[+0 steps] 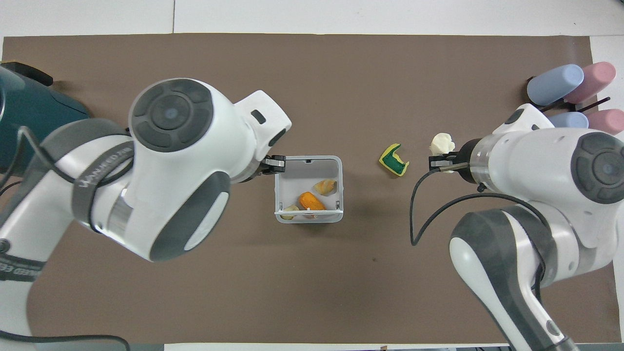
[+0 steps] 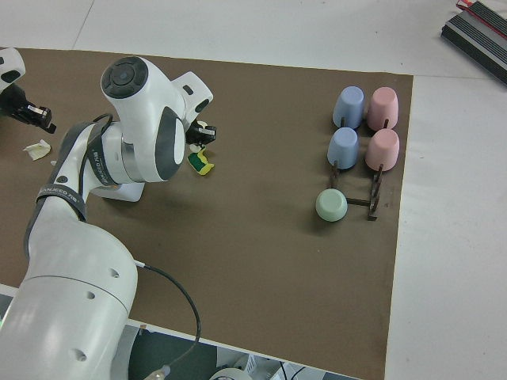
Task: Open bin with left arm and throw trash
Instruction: 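Drop the scrap into the bin while the left gripper moves to the paper, then grasp the white paper with the left gripper while the right gripper reaches the sponge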
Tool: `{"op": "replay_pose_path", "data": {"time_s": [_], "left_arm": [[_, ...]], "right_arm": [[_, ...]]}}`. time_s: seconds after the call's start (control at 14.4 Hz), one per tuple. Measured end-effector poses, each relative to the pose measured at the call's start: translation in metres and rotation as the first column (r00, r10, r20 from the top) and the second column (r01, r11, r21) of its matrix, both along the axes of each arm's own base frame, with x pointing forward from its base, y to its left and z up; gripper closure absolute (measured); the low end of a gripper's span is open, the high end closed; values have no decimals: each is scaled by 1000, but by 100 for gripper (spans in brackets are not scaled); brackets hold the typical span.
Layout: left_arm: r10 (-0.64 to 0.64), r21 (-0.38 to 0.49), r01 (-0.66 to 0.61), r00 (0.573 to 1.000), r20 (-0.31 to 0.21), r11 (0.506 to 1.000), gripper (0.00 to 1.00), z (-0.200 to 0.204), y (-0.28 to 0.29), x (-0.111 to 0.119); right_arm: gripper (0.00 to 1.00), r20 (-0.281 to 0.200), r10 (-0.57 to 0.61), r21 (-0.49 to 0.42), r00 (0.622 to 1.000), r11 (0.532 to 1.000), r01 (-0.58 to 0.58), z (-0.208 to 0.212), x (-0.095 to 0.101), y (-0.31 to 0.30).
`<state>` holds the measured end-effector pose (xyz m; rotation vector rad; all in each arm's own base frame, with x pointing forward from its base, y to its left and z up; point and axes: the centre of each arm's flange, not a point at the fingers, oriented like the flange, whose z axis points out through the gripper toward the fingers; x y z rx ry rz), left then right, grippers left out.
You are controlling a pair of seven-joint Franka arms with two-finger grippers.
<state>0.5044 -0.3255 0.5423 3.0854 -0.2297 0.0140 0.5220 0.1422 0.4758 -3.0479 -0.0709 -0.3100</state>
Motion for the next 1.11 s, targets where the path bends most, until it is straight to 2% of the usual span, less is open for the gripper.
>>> {"op": "replay_pose_path", "data": {"time_s": [0.21, 0.35, 0.49, 0.56, 0.69, 0.83, 1.04, 1.11], "left_arm": [[-45, 11, 46, 999, -14, 999, 99, 25, 71, 16], [-95, 14, 95, 995, -20, 995, 81, 21, 112, 30], [-148, 13, 148, 989, -25, 989, 55, 1, 157, 46], [-175, 10, 175, 985, -14, 985, 45, -13, 174, 53], [-233, 7, 233, 972, 12, 972, 19, -57, 190, 63], [-273, 7, 273, 962, 27, 962, 0, -112, 189, 66], [-319, 4, 319, 947, 23, 948, 0, -158, 186, 69], [-339, 5, 339, 940, 28, 941, 0, -164, 186, 71]], "right_arm": [[90, -25, -86, 84, 996, 993, 87, 1, -10, 75], [90, -40, -114, 121, 993, 986, 118, -3, -16, 112], [90, -65, -126, 160, 990, 978, 135, -11, -23, 147], [90, -63, -130, 182, 989, 973, 140, -16, -26, 164], [90, -70, -125, 207, 990, 969, 137, -31, -29, 186], [90, -86, -115, 209, 990, 969, 131, -44, -29, 193], [90, -93, -109, 207, 990, 970, 126, -47, -31, 197], [81, -91, -106, 209, 990, 970, 123, -46, -32, 199]]}}
